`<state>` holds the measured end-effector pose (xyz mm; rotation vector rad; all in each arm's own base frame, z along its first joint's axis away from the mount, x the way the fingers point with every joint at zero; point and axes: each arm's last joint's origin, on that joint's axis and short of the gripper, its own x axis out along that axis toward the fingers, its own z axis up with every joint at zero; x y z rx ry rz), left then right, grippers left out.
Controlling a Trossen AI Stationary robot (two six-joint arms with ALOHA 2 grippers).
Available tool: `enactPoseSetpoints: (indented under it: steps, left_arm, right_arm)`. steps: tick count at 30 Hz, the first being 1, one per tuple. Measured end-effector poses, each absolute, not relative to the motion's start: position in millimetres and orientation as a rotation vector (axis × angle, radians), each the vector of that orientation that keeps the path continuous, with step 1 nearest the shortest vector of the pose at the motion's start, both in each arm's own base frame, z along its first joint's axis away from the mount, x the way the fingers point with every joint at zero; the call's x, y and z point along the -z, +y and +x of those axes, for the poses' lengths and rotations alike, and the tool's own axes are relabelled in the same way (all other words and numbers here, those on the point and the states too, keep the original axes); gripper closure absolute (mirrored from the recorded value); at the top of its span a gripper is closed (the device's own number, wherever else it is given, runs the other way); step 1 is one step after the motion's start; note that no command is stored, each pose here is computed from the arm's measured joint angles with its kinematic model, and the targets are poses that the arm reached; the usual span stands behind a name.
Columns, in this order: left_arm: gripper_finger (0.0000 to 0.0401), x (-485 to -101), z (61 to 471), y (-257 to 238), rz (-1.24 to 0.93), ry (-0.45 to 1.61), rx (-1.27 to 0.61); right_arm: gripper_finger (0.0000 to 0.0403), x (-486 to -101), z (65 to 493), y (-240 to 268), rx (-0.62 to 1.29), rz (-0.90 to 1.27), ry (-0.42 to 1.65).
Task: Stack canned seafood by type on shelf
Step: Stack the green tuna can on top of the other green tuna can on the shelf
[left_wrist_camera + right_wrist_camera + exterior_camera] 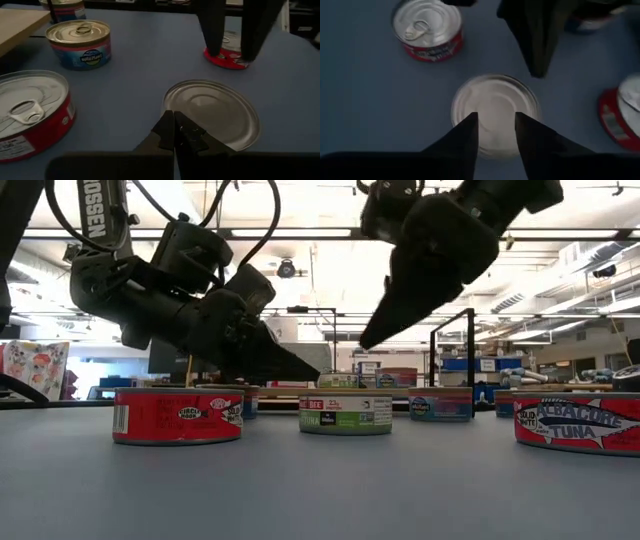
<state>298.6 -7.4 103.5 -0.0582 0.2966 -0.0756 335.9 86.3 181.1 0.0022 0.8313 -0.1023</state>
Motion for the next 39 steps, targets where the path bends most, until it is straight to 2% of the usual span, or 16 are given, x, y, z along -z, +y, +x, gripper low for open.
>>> enactPoseSetpoints:
  steps: [10, 20, 27, 32, 36, 39]
  left_arm:
    - [0.0398, -105.8, 298.8, -7.0, -0.046, 0.269, 0.134]
    - [0.0398, -102.1, 297.2, -5.5, -0.048, 0.294, 0.128]
    - [0.0398, -91.8, 301.1, -5.6, -0.058, 0.279, 0.127]
    - [0.0398, -78.8, 313.7, -5.7, -0.096, 0.277, 0.125]
    - [0.0398, -74.2, 322.0, -5.1, -0.112, 0.275, 0.119]
    - [0.0398, -73.6, 322.4, -5.0, -0.115, 0.274, 0.118]
  right_arm:
    - [0.0267, -149.9, 352.8, 97.4, 0.02, -0.104, 0.946]
    - [0.0269, -155.2, 352.3, 105.2, -0.026, -0.177, 0.961]
    - [0.0261, -177.5, 346.9, 107.5, -0.018, -0.129, 0.899]
    - [0.0258, -169.4, 343.9, 118.6, -0.069, -0.147, 0.937]
    - [0.0282, -157.8, 343.3, 123.3, -0.075, -0.171, 0.973]
    - [0.0326, -155.1, 342.9, 123.2, -0.087, -0.172, 0.983]
